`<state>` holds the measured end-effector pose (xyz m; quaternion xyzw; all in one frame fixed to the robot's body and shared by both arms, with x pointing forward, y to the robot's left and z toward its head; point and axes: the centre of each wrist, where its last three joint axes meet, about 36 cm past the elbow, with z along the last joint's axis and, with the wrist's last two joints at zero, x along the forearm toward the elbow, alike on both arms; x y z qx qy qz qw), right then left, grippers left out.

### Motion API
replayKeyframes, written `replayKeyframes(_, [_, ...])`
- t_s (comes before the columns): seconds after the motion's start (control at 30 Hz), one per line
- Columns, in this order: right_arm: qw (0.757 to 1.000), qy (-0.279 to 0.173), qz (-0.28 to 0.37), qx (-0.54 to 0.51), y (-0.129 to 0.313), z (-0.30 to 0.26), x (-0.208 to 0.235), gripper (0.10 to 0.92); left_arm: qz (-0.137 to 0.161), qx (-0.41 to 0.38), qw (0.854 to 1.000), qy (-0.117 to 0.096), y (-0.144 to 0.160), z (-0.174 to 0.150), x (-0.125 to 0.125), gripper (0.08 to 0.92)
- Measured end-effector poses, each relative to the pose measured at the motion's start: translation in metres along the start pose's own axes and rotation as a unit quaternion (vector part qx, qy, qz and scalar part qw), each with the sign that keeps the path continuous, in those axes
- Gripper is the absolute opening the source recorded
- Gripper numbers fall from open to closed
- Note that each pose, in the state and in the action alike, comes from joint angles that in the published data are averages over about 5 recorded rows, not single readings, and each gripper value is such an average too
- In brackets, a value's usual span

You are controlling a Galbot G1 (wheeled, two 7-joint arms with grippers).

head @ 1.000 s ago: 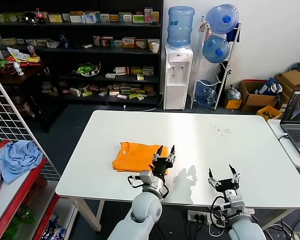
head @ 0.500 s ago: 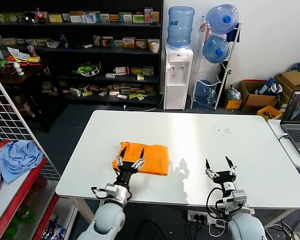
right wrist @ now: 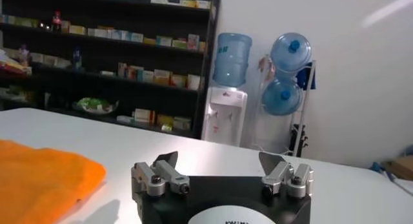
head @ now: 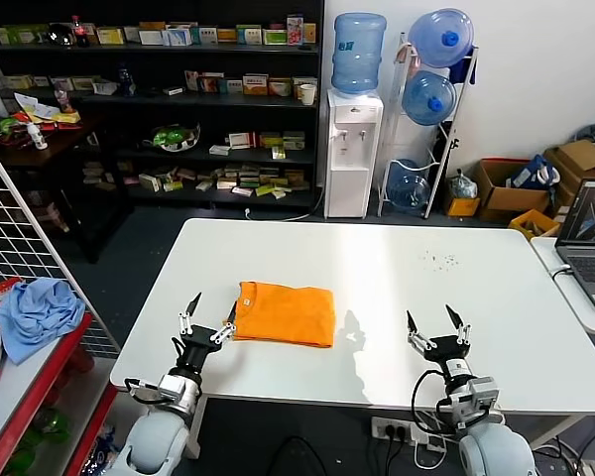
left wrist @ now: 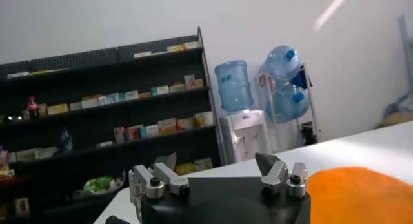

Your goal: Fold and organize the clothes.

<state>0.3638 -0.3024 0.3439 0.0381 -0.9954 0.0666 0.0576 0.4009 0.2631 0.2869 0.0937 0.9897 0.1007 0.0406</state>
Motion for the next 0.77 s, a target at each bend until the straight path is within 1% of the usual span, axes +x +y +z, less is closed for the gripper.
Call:
replayKeyframes(0.37, [1.000,0.012,-0.009,-0.004,-0.003,-0.011,-0.003,0.823,-0.009,-0.022,0.999,0.030,0.026,0.000,0.015,0.823])
replayKeyframes(0.6, [1.000,0.016,-0.008,-0.004,-0.004,-0.016,-0.006,0.823,-0.020,-0.030,0.998,0.043,0.037,-0.001,0.020,0.823])
replayKeyframes(0.77, [1.000,0.015,-0.009,-0.004,-0.004,-0.017,-0.008,0.823,-0.024,-0.033,0.998,0.046,0.041,-0.003,0.022,0.823])
